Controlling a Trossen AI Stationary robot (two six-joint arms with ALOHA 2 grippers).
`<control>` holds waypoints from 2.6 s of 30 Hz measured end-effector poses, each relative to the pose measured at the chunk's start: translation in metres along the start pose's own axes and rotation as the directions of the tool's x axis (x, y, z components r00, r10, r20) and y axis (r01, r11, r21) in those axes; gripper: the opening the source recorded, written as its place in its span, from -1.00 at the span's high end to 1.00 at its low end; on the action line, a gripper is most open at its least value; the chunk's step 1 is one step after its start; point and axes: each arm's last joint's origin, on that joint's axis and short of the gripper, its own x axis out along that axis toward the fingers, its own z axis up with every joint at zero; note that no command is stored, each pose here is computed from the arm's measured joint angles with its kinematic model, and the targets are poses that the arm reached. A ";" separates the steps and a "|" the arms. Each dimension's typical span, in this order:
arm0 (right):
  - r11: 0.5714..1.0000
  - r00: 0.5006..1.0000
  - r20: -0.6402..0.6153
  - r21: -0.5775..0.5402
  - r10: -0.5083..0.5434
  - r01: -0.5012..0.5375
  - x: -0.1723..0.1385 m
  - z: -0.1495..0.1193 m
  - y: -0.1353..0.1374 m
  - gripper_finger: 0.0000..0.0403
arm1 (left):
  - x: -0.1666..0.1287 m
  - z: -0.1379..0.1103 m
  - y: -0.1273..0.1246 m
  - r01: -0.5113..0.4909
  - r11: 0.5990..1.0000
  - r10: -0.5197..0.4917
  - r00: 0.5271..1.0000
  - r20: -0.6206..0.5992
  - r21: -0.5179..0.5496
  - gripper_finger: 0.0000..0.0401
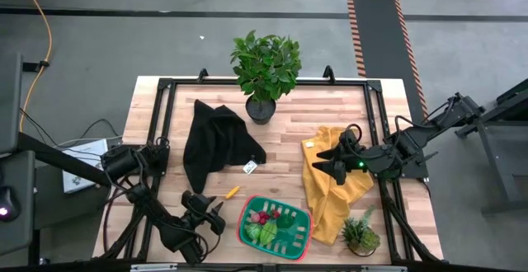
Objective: Pick and placing Produce into tupperware
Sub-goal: Put the yellow corn into the blue bin
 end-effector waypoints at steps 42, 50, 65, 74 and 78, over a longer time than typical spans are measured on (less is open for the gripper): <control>0.956 0.999 -0.029 -0.294 0.018 -0.025 0.000 -0.001 0.000 -0.34 | 0.021 -0.024 0.019 0.166 0.946 -0.193 0.978 0.074 0.279 0.25; 0.954 1.000 -0.024 -0.299 0.014 -0.021 0.000 -0.001 0.000 -0.34 | 0.035 -0.017 0.013 0.124 0.933 -0.149 0.988 0.047 0.338 0.25; 0.946 1.000 -0.026 -0.323 0.009 -0.017 0.000 -0.001 0.000 -0.34 | 0.042 -0.011 0.012 0.096 0.939 -0.128 0.989 0.075 0.329 0.25; 0.945 1.000 -0.025 -0.328 0.009 -0.017 0.000 -0.001 0.000 -0.34 | 0.054 -0.005 0.005 0.080 0.938 -0.105 0.993 0.056 0.336 0.25; 0.944 1.000 -0.025 -0.331 0.009 -0.017 0.000 -0.001 0.000 -0.34 | 0.056 -0.004 0.005 0.076 0.939 -0.101 0.993 0.056 0.335 0.25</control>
